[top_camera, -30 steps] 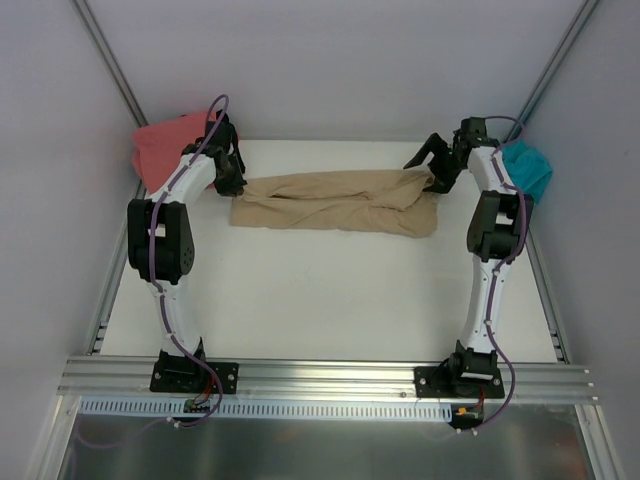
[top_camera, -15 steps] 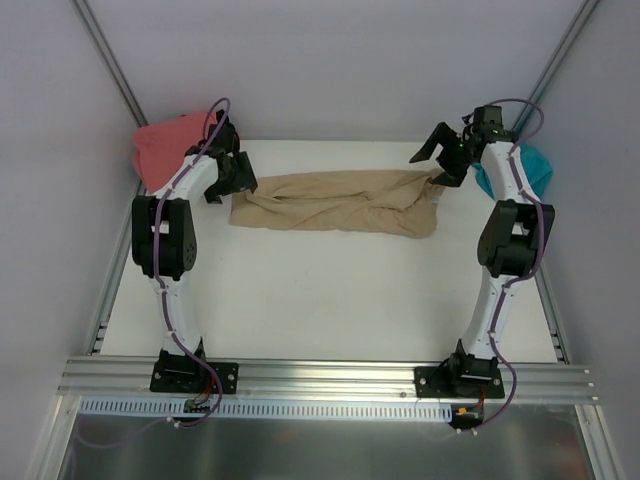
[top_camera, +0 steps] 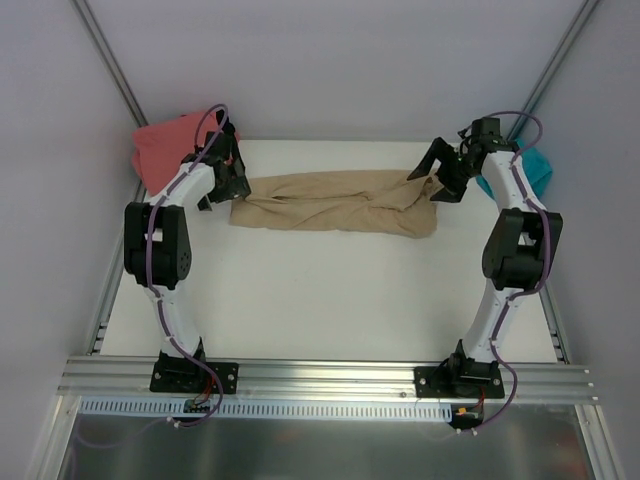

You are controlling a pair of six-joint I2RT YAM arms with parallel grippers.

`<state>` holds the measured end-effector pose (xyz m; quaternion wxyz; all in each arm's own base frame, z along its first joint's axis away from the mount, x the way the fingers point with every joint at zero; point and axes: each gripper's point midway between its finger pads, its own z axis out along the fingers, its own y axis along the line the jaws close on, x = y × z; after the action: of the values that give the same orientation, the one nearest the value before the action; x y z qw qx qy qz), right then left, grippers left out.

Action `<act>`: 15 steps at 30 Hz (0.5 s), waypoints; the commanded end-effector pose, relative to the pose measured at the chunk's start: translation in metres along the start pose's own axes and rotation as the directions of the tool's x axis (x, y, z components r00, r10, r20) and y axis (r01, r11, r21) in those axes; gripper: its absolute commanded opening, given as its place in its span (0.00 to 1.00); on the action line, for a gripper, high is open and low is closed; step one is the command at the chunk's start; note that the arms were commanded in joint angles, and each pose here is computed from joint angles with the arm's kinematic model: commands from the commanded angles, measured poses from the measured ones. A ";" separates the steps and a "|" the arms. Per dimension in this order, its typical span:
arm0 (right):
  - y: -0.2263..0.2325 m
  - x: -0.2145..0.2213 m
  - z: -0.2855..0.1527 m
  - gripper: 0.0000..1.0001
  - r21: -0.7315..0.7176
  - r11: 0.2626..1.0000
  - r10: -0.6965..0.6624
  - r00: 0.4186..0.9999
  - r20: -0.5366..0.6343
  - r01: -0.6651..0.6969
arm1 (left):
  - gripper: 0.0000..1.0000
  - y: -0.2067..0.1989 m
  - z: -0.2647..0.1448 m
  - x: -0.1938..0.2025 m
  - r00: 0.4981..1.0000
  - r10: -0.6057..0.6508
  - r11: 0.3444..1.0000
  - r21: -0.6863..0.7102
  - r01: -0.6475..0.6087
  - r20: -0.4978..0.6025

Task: Fold and stack the t-shirts

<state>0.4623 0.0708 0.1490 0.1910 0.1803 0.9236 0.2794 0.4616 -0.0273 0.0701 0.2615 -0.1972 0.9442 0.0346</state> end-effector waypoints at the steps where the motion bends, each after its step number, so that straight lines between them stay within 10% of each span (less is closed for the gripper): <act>1: 0.024 0.006 -0.020 1.00 -0.039 0.997 -0.059 0.998 0.035 0.060 | 0.99 0.006 -0.038 -0.021 0.994 -0.046 0.998 0.035 0.042 0.095; 6: 0.036 0.011 -0.028 0.99 -0.056 0.995 -0.085 0.996 0.039 0.087 | 0.99 -0.004 -0.068 -0.036 0.977 -0.071 0.986 0.161 0.038 0.201; 15: 0.039 0.022 -0.045 0.99 -0.063 0.993 -0.101 0.994 0.047 0.104 | 0.99 -0.034 -0.037 0.028 1.000 0.013 0.926 0.377 -0.005 -0.018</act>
<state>0.4425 0.0899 0.1786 0.2128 0.1486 0.9222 0.2868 0.4420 -0.0542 0.1065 0.3073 -0.1709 0.9314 -0.0937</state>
